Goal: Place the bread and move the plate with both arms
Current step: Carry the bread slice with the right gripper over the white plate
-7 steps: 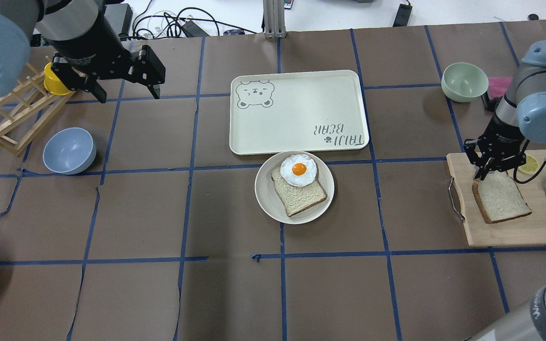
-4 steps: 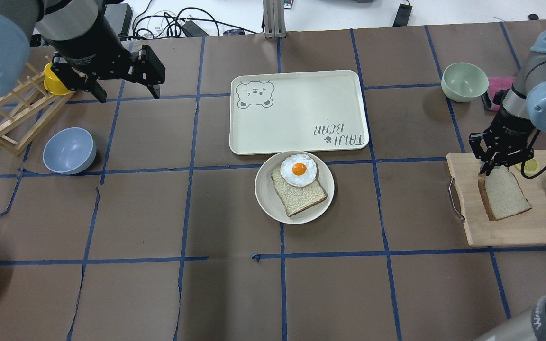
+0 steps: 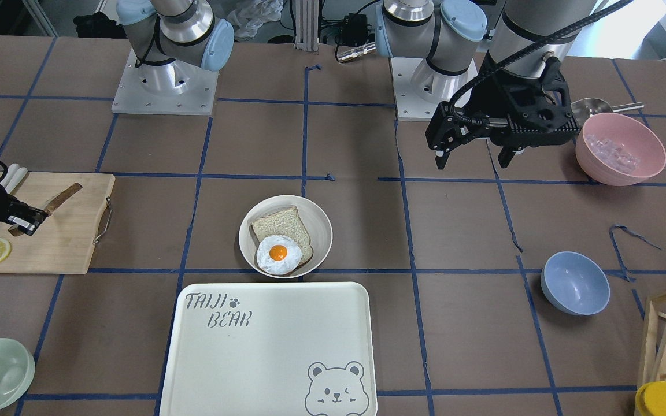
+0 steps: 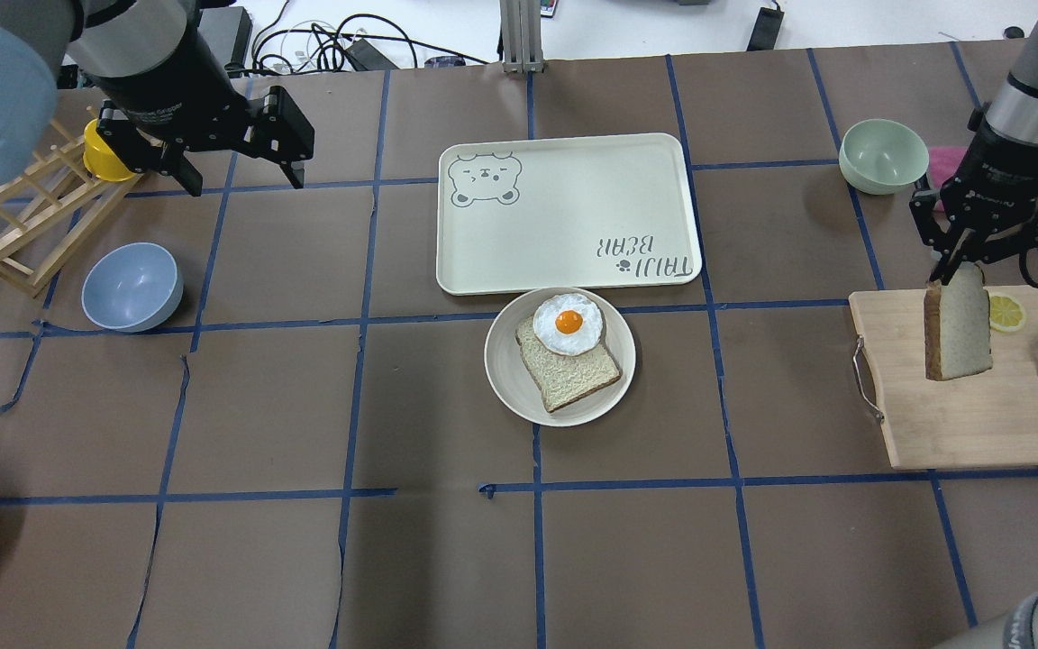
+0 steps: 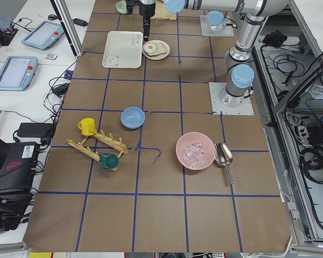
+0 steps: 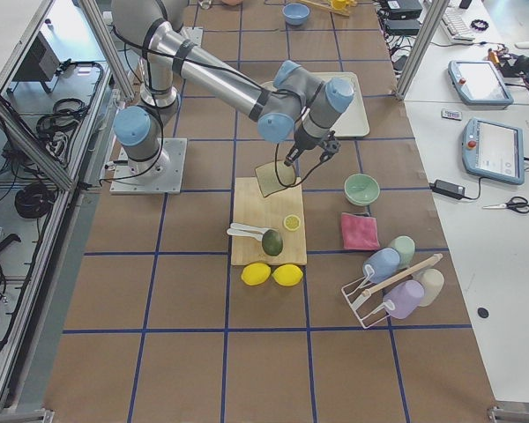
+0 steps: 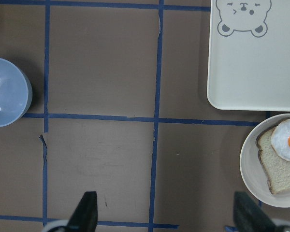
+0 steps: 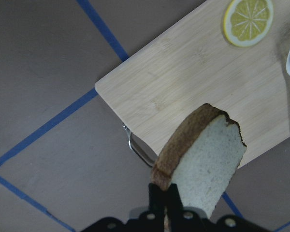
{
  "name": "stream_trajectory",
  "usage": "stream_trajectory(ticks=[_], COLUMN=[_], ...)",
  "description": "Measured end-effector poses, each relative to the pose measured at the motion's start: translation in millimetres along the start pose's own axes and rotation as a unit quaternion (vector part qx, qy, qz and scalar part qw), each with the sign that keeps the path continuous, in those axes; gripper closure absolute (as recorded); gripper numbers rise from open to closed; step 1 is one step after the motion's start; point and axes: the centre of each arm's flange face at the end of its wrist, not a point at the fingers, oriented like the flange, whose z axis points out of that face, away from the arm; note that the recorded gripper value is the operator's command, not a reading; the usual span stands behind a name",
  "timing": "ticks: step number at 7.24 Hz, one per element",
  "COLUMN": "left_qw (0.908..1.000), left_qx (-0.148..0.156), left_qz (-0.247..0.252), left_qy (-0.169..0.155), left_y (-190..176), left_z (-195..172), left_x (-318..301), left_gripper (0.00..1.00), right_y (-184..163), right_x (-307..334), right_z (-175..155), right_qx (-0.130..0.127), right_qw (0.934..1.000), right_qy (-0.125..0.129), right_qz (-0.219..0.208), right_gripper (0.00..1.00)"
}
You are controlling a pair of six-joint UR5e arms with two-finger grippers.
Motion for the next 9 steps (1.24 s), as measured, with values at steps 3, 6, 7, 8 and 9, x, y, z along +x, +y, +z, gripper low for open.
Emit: stream_trajectory(ticks=[3,6,7,8,9], left_qw=[1.0000,1.0000,1.0000,1.0000,1.0000], left_qx=[0.000,0.000,0.000,0.000,0.000], left_qz=[0.000,0.000,0.000,0.000,0.000], left_qy=[0.000,0.000,0.001,0.001,0.002], left_y=[0,0,0,0,0], left_z=[0,0,0,0,-1], left_x=[0,0,0,0,1], left_gripper=[0.00,0.00,0.00,0.00,0.00], right_y=[69,147,175,195,209], right_x=[-104,-228,-267,-295,-315], right_z=[-36,-27,-16,-5,5], right_qx=[0.011,0.014,0.015,0.014,0.011], right_qw=[0.9993,0.9986,0.9988,0.9988,0.9987], right_qy=[-0.009,-0.031,-0.034,-0.041,-0.047], right_qz=[0.036,0.041,0.033,0.024,0.018], right_gripper=[1.00,1.00,1.00,1.00,1.00])
